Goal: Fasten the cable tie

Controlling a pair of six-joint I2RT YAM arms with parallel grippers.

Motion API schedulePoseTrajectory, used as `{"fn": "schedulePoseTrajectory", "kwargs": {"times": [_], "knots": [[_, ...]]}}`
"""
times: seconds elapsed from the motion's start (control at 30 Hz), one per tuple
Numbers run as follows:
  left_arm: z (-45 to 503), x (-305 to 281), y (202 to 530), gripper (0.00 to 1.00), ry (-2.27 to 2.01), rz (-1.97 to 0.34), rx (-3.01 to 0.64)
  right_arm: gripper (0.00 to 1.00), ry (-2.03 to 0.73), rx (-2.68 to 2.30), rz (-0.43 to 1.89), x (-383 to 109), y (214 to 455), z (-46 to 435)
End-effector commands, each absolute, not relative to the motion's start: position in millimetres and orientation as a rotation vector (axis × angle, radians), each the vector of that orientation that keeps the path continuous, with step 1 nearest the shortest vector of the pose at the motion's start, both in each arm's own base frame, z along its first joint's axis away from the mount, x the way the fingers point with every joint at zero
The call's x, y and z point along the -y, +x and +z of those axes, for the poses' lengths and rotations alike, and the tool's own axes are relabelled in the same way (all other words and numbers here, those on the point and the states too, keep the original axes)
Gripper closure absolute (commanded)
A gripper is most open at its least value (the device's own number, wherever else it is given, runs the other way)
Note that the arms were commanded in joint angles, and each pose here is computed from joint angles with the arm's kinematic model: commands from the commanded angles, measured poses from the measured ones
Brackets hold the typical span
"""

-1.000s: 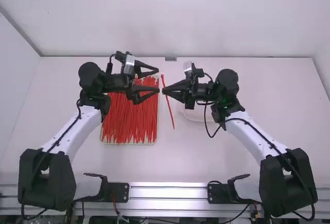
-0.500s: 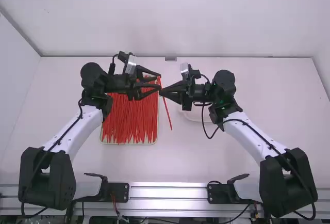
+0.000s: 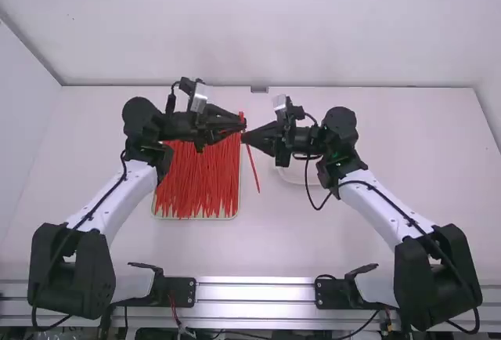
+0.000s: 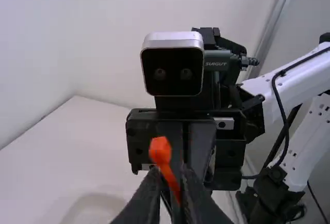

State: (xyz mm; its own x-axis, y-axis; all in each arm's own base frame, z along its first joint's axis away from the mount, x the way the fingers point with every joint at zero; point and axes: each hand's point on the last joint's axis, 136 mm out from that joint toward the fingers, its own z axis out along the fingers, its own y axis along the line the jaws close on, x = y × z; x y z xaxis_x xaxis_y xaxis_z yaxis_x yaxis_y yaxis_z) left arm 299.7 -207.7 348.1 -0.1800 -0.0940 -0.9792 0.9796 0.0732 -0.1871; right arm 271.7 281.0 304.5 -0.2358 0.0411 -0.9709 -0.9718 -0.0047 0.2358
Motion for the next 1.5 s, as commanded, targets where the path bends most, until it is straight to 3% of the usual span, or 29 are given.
{"fn": "schedulePoseTrajectory", "kwargs": {"times": [0.0, 0.3, 0.37, 0.5, 0.8, 1.0, 1.27, 1.47], "knots": [[355.7, 208.8, 300.8, 0.98, 0.969, -1.328, -1.311, 1.0, -1.083, -1.308, 1.392, -282.8, 271.2, 315.7], [357.9, 208.6, 300.0, 0.98, 0.975, -1.321, -1.297, 1.0, -1.095, -1.289, 1.373, -282.8, 271.2, 316.1], [359.0, 207.8, 300.3, 0.98, 0.976, -1.319, -1.297, 0.87, -1.093, -1.291, 1.373, -282.1, 271.9, 315.8], [364.6, 201.6, 301.8, 0.99, 0.986, -1.316, -1.302, 0.83, -1.088, -1.306, 1.374, -277.1, 274.8, 313.8], [407.2, 203.1, 301.0, 0.99, 1.016, -1.32, -1.278, 0.47, -1.103, -1.377, 1.368, -273.0, 277.6, 292.8], [431.3, 203.4, 303.6, 0.99, 1.005, -1.331, -1.304, 0.39, -1.161, -1.354, 1.353, -279.9, 269.4, 285.0], [450.6, 202.9, 305.2, 0.99, 0.98, -1.331, -1.317, 0.38, -1.177, -1.362, 1.357, -282.7, 265.8, 279.9], [451.0, 202.7, 306.6, 0.99, 0.969, -1.335, -1.326, 0.48, -1.175, -1.37, 1.362, -282.5, 265.6, 278.9]]}}
